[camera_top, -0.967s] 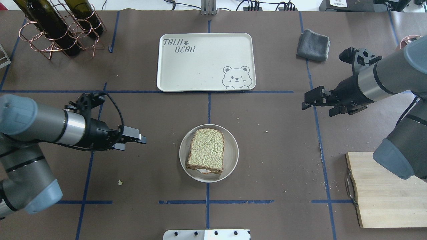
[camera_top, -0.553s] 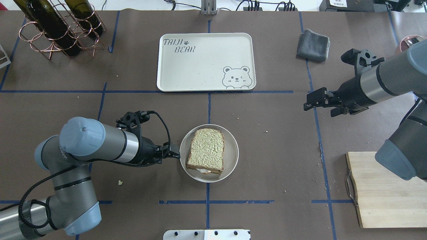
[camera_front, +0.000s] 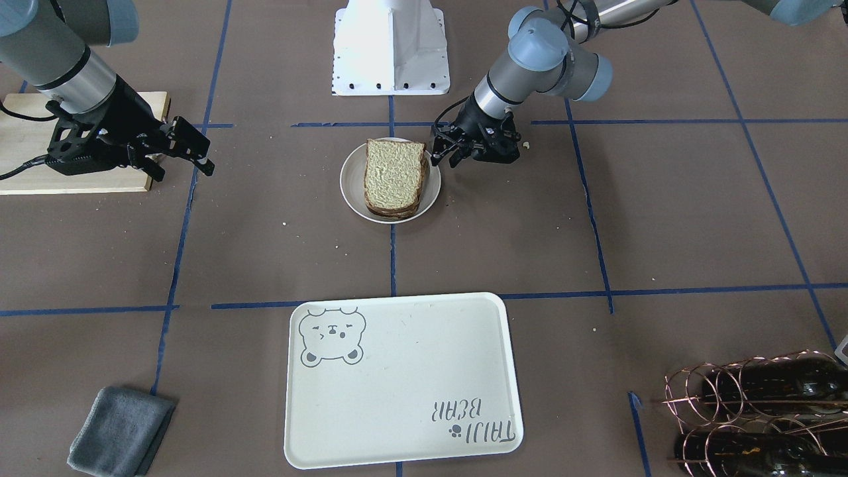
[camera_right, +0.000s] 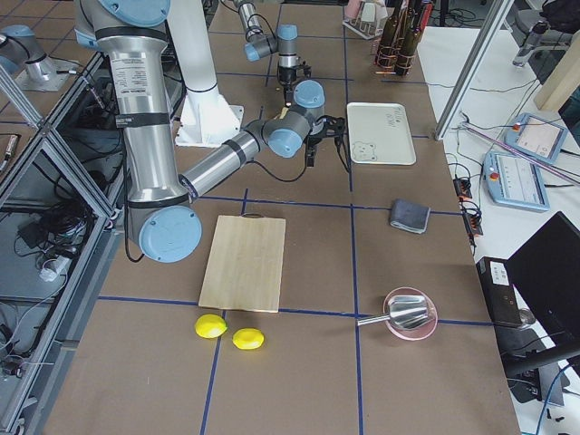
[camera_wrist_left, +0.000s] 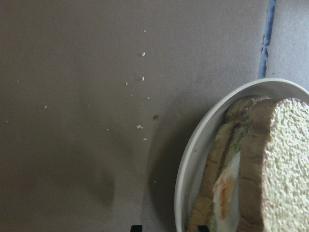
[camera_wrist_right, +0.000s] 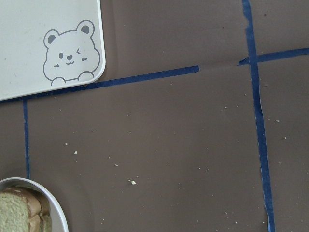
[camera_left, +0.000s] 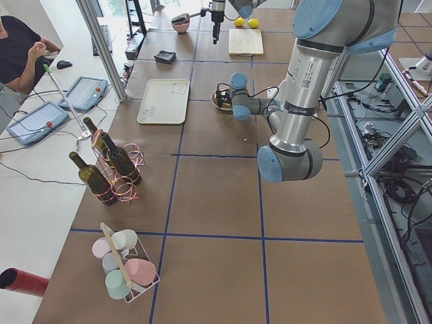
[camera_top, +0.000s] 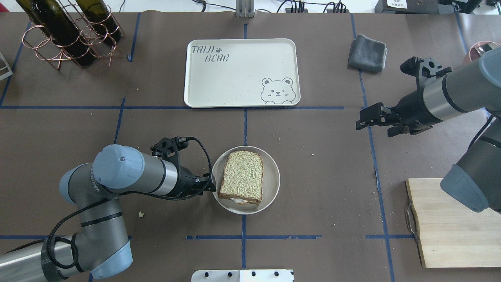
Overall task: Make sandwich and place on tray
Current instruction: 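Grasp the rim of the white plate with the left gripper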
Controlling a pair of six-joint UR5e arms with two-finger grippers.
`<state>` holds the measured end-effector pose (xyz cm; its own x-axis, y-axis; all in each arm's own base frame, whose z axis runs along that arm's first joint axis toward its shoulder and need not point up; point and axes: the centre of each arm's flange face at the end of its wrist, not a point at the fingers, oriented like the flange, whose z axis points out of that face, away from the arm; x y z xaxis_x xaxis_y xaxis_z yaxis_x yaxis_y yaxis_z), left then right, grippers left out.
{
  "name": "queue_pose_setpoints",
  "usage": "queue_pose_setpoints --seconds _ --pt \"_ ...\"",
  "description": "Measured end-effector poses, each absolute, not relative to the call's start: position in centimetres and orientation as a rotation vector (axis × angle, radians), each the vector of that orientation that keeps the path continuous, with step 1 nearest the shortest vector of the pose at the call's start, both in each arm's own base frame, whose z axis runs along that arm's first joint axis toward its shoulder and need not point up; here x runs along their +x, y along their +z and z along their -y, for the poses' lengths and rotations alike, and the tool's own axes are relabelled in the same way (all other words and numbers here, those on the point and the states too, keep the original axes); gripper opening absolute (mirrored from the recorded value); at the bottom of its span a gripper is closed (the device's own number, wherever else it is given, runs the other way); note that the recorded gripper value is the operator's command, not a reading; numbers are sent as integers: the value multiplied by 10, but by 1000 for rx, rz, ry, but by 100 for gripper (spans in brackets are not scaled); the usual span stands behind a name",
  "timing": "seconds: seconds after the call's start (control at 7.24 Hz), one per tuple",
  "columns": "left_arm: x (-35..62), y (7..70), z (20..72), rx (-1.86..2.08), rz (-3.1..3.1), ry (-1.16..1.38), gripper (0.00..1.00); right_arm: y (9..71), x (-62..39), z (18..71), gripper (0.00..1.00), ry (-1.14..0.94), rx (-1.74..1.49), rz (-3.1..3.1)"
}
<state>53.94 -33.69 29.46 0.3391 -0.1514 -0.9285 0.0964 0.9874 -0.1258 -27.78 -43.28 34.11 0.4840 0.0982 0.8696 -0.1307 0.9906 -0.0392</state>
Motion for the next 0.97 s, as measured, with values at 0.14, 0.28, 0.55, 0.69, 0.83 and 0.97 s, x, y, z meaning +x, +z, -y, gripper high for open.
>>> queue_pose_setpoints --seconds 0.14,0.28,0.55,0.69,0.83,0.97 --pt "545 294 339 -52 -1211 -162 35 341 -278 433 100 139 34 1057" --pt "548 295 340 -53 -1207 -161 32 340 -277 432 100 139 35 1058" --pt "551 298 341 -53 -1201 -161 31 339 -275 431 100 140 38 1060" --pt "552 297 342 -52 -1203 -160 32 339 -275 430 100 140 39 1061" --pt "553 293 342 -50 -1208 -158 31 338 -274 430 100 139 40 1062" --pt "555 290 343 -49 -1211 -156 31 338 -274 430 100 139 41 1063"
